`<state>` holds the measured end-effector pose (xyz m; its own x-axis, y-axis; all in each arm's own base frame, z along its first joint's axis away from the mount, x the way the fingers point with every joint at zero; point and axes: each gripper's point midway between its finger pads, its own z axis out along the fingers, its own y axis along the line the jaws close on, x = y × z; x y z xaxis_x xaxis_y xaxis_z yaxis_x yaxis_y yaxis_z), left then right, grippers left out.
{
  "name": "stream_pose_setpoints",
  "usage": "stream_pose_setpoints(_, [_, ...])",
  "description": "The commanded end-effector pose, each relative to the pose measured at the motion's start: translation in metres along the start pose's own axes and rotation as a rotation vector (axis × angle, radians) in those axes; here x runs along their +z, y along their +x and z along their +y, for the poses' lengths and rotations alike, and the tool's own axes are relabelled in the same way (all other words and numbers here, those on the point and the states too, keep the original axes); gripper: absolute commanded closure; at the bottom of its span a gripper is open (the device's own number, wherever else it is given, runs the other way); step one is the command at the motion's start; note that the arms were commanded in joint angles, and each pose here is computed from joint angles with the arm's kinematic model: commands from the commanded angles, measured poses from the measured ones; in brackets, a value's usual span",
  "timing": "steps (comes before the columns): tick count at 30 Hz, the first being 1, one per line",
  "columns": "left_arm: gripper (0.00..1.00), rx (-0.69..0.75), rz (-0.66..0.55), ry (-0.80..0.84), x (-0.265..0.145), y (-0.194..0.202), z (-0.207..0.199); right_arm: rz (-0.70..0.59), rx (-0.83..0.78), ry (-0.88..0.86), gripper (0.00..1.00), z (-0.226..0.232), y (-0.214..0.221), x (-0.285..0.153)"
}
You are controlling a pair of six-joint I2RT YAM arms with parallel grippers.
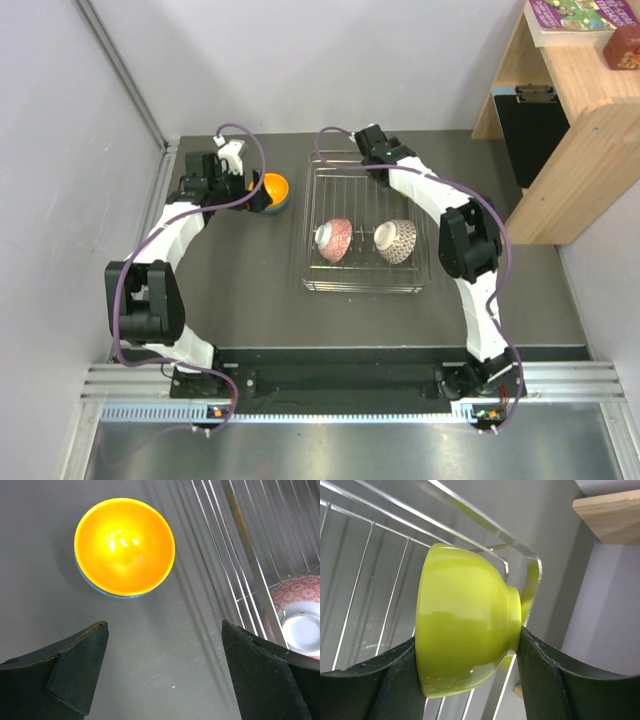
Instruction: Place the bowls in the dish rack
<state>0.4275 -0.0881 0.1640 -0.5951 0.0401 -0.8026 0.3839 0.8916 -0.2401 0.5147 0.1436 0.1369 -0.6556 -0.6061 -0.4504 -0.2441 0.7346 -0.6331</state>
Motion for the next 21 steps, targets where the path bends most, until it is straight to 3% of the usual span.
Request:
stream_pose_setpoints(1, [0.01, 0.033, -0.104, 0.023, -0.014, -0.029, -0.009, -0.056, 0.004, 0.088, 1.00, -0.013, -0.025, -0.008])
stream_pose_setpoints(4, [0.01, 0.034, -0.105, 0.029, -0.014, -0.029, -0.010, -0.051, -0.020, 0.081, 0.95, -0.004, -0.025, -0.004])
stream_pose_setpoints(9, [0.01, 0.030, -0.101, 0.036, -0.014, -0.028, -0.011, -0.054, -0.047, 0.060, 0.69, 0.013, -0.028, -0.003])
stream_pose_setpoints(10, [0.01, 0.031, -0.102, 0.036, -0.014, -0.029, -0.011, -0.054, -0.053, 0.049, 0.55, 0.017, -0.028, -0.003])
stream_pose_setpoints(12, [0.01, 0.030, -0.104, 0.038, -0.015, -0.029, -0.011, -0.056, -0.072, 0.018, 0.40, 0.026, -0.028, -0.005])
stream_pose_setpoints(13, [0.01, 0.032, -0.105, 0.037, -0.015, -0.030, -0.011, -0.054, -0.087, 0.002, 0.26, 0.030, -0.028, -0.003])
stream_pose_setpoints(15, [0.01, 0.031, -0.102, 0.037, -0.014, -0.029, -0.011, -0.055, -0.101, -0.015, 0.15, 0.037, -0.028, -0.004])
stream_pose_setpoints(16, [0.01, 0.031, -0.102, 0.037, -0.014, -0.029, -0.011, -0.058, -0.099, -0.025, 0.03, 0.039, -0.029, -0.005])
stream_pose_setpoints(21, [0.01, 0.031, -0.102, 0.041, -0.015, -0.029, -0.012, -0.074, -0.106, -0.079, 0.00, 0.048, -0.032, -0.008])
